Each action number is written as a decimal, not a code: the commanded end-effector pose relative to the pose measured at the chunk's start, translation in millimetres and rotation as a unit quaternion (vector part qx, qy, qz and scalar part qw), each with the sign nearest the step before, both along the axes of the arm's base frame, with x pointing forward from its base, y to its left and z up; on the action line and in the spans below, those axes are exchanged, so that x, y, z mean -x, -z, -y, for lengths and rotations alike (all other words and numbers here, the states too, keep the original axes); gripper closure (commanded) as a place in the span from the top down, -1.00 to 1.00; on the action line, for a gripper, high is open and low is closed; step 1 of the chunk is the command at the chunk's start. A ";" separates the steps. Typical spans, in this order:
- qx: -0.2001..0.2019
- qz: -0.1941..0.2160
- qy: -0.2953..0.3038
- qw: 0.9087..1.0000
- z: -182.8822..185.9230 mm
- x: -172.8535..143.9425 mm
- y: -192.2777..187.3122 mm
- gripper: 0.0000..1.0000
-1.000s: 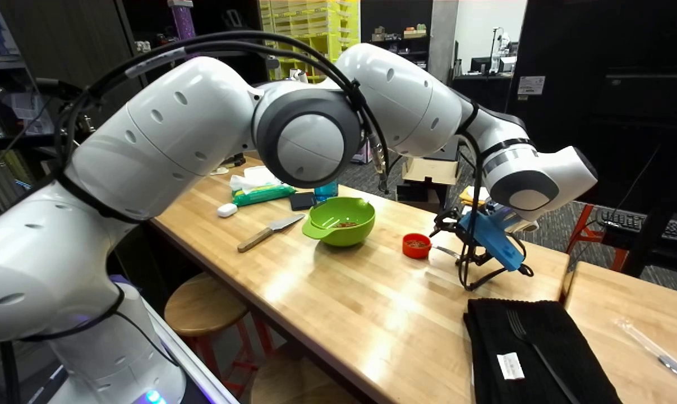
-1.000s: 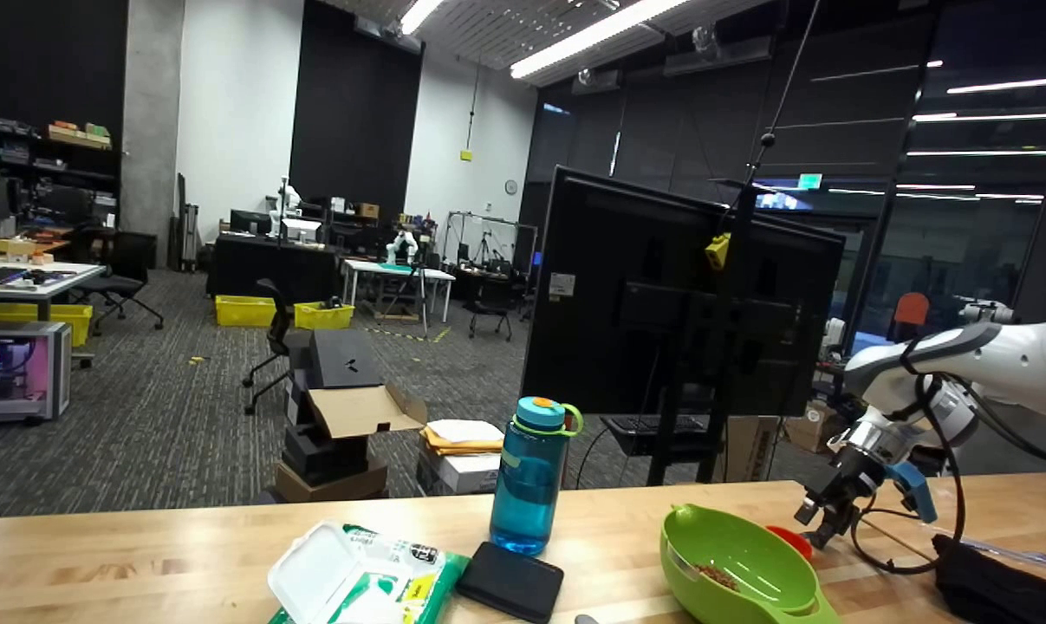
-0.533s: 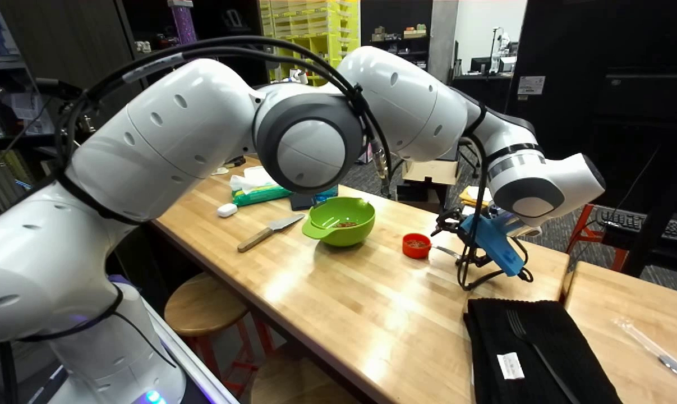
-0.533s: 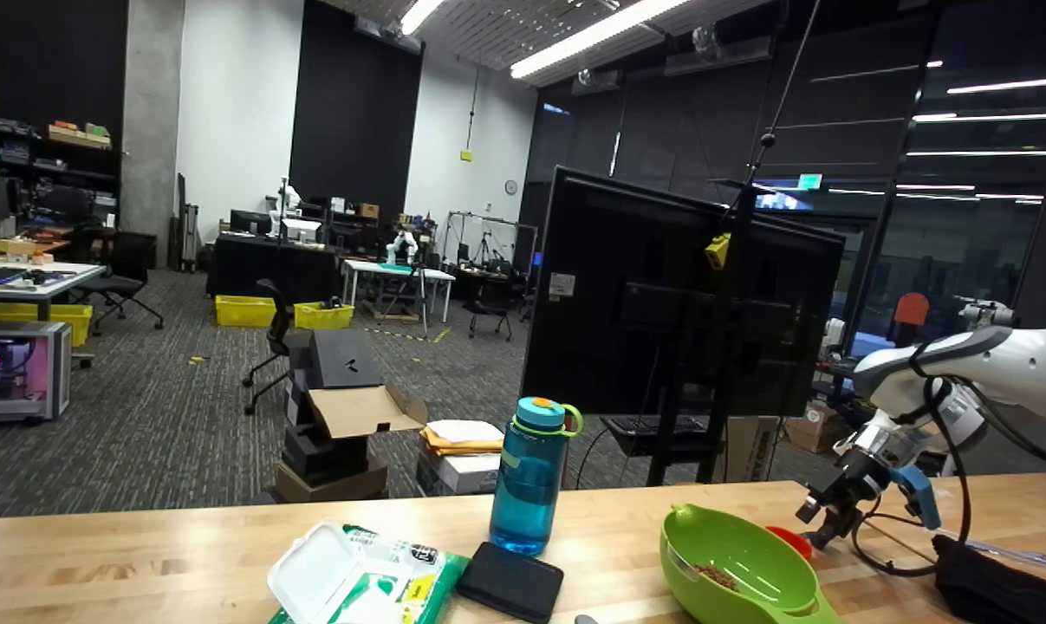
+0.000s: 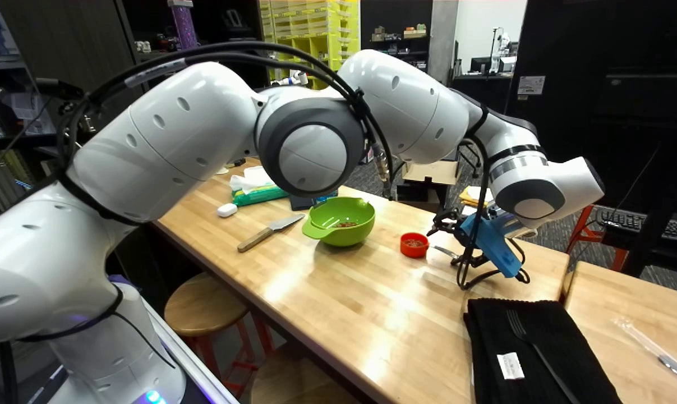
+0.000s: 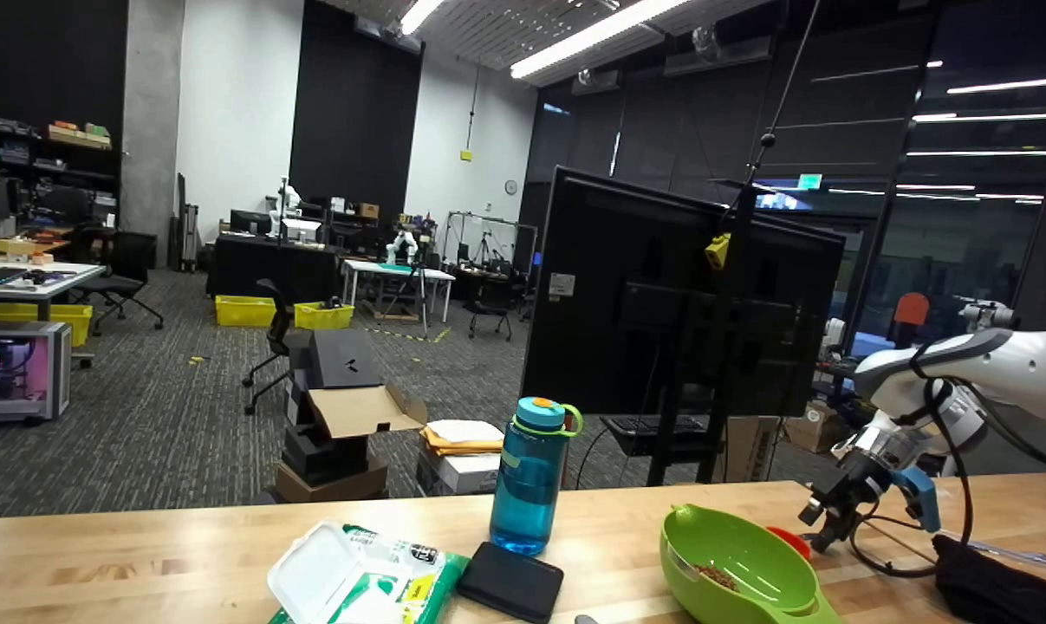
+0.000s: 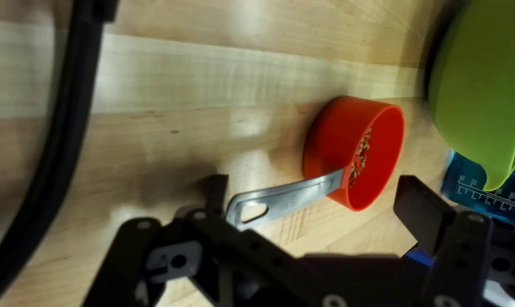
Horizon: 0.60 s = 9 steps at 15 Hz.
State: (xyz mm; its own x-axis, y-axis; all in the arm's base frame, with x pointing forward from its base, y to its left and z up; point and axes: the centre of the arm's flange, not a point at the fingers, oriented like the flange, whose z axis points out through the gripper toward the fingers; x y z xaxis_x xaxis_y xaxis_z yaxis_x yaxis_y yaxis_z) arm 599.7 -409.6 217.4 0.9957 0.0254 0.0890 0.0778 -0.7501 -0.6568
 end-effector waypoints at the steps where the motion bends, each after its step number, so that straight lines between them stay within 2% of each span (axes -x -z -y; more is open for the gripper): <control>1: -0.019 0.001 -0.018 1.000 -0.7 -5.5 6.4 1.00; 9: -0.033 -0.001 -0.029 0.999 -1.3 -5.4 12.4 1.00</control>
State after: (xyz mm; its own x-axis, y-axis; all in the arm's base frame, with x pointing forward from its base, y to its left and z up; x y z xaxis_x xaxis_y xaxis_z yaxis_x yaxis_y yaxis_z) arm 600.0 -406.3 213.9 0.9945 0.0615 0.0852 0.1032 -0.7253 -0.6806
